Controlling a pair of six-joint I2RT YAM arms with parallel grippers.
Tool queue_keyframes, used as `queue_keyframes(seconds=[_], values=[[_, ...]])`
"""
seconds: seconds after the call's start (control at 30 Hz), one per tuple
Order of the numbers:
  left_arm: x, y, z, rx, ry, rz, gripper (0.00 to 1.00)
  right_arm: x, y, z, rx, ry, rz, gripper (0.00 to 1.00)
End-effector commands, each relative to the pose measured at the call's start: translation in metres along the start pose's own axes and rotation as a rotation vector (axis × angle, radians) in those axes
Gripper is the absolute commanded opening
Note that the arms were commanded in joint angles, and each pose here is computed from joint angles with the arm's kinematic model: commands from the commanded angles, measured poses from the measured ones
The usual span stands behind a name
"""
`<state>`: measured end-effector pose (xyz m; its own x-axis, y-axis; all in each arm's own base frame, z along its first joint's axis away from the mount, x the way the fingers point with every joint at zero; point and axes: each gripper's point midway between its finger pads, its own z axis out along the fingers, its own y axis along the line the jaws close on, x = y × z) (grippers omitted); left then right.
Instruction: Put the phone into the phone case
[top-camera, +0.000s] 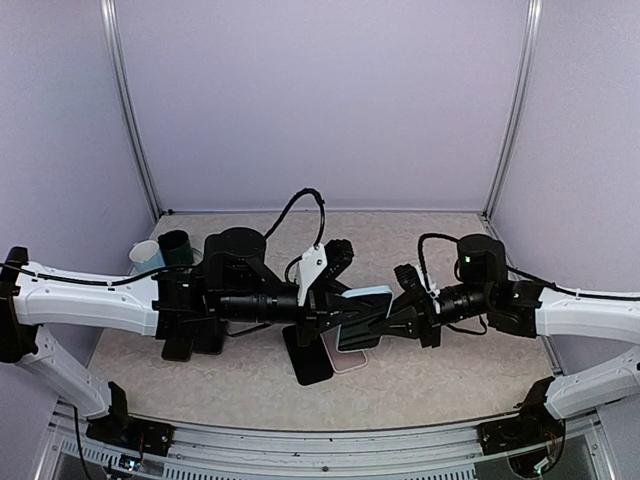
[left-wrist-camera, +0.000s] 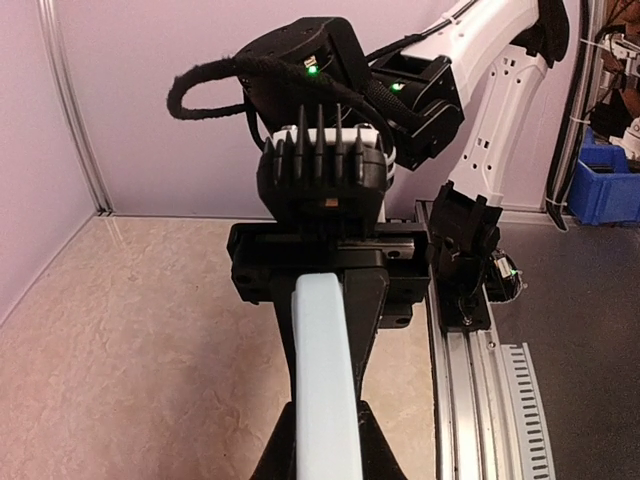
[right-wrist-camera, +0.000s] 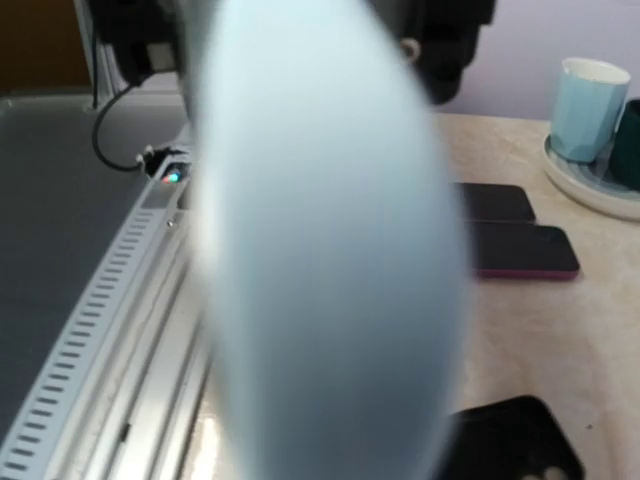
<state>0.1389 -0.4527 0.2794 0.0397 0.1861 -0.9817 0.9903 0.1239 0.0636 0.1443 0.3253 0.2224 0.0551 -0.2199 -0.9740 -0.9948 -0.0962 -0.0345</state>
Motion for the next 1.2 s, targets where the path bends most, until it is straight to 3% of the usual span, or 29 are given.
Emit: queue_keyframes(seconds=[0.0,0.07,0.1,0.17,0.2,0.23,0.3,0.4,0.57,0.73,0.87,0.9,1.17], values=[[-0.065,-0.011,-0.011,0.034,-0.188,0.042,0.0,-0.014,-0.004,0.0,0.011,-0.043,-0.01,0.0],[-0.064,-0.01,-0.011,0.028,-0.184,0.04,0.02,-0.022,-0.002,-0.004,0.018,-0.062,-0.032,0.0],[-0.063,-0.008,-0.011,0.018,-0.181,0.038,0.2,-0.028,0.0,-0.007,0.019,-0.074,-0.047,0.0],[-0.059,-0.005,-0.01,0.0,-0.165,0.038,0.7,-0.039,0.003,-0.012,0.027,-0.101,-0.08,0.0],[-0.054,-0.006,-0.01,-0.001,-0.15,0.042,0.89,-0.046,0.004,-0.016,0.036,-0.115,-0.099,0.0],[-0.05,-0.006,-0.011,0.0,-0.134,0.05,0.97,-0.052,0.004,-0.019,0.048,-0.126,-0.115,0.0],[-0.032,-0.007,-0.013,0.006,-0.082,0.063,0.99,-0.065,0.005,-0.027,0.073,-0.148,-0.148,0.0],[-0.007,-0.012,-0.019,0.025,-0.055,0.094,0.99,-0.078,0.009,-0.035,0.092,-0.175,-0.186,0.0],[-0.003,-0.012,-0.018,0.007,-0.123,0.101,0.96,-0.09,0.013,-0.037,0.074,-0.192,-0.207,0.0],[0.003,-0.004,-0.003,-0.027,-0.098,0.095,0.5,-0.099,0.016,-0.039,0.055,-0.21,-0.22,0.0],[0.01,0.0,0.005,-0.051,-0.072,0.091,0.05,-0.1,0.018,-0.04,0.046,-0.21,-0.222,0.0],[0.009,0.001,0.004,-0.06,-0.076,0.09,0.0,-0.1,0.017,-0.04,0.051,-0.207,-0.222,0.0],[0.005,0.009,0.0,-0.118,-0.094,0.086,0.02,-0.099,0.019,-0.041,0.054,-0.204,-0.233,0.0]])
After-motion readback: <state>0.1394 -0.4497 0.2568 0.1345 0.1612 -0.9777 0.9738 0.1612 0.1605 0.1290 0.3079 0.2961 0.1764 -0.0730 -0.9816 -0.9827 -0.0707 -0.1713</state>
